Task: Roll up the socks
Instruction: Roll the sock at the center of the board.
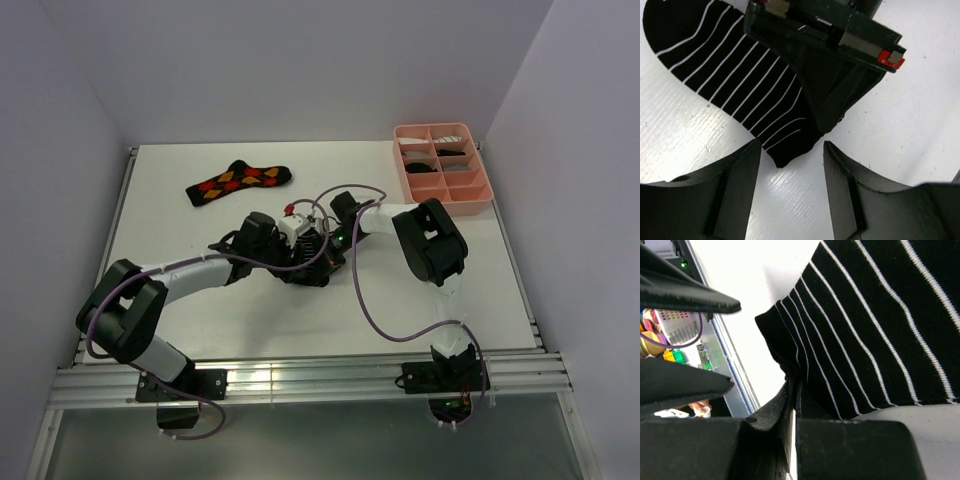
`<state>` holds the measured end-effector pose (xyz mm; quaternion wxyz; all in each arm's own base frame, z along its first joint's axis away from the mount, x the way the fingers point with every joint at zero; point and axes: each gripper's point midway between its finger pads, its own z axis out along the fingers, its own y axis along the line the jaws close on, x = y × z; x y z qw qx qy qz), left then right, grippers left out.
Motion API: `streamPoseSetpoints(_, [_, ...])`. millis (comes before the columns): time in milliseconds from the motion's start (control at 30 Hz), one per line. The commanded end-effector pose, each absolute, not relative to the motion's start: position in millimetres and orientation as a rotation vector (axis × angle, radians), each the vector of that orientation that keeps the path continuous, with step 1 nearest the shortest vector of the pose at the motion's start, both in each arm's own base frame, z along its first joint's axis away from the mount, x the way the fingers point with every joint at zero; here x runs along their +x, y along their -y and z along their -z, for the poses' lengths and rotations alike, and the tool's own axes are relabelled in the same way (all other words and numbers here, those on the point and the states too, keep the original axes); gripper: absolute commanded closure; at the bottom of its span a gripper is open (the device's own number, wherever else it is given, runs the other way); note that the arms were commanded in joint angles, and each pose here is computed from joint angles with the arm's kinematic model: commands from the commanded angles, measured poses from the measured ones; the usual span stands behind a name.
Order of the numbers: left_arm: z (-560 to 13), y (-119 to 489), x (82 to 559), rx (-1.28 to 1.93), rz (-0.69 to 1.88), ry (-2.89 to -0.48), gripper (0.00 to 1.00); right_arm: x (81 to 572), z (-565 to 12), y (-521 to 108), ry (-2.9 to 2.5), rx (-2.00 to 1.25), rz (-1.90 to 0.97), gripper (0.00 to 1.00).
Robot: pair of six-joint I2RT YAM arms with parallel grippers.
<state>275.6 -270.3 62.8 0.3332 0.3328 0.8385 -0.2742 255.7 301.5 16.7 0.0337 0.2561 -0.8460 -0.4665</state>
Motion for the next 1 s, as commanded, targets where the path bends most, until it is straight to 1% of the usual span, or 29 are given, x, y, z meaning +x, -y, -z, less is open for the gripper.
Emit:
streamPoseSetpoints(0, [-69, 283, 280, 0.920, 0.715, -2.108, 0.41, 262, -7, -294, 2.646, 0.819, 1.365, 1.00])
streamPoseSetpoints(267, [-55, 295, 268, 0.975, 0.734, -2.133, 0.44, 264, -8, -290, 2.672, 0.843, 1.335, 1.00])
streamPoseSetpoints(433, [-51, 302, 265, 1.044, 0.710, -2.100, 0.44, 269, -8, -285, 2.684, 0.849, 1.317, 1.00])
streamPoseSetpoints(767, [-33, 307, 266, 1.075, 0.657, -2.133, 0.46, 270, -7, -277, 2.698, 0.853, 1.287, 1.00])
streamPoseSetpoints(900, [-28, 308, 266, 1.069, 0.644, -2.151, 0.50, 270, -6, -275, 2.697, 0.849, 1.281, 1.00])
streamPoseSetpoints(933, [-25, 307, 266, 1.070, 0.636, -2.164, 0.52, 270, -7, -276, 2.696, 0.851, 1.293, 1.00])
streamPoseSetpoints(967, [-24, 307, 267, 1.068, 0.632, -2.167, 0.57, 270, -8, -276, 2.697, 0.849, 1.298, 1.00])
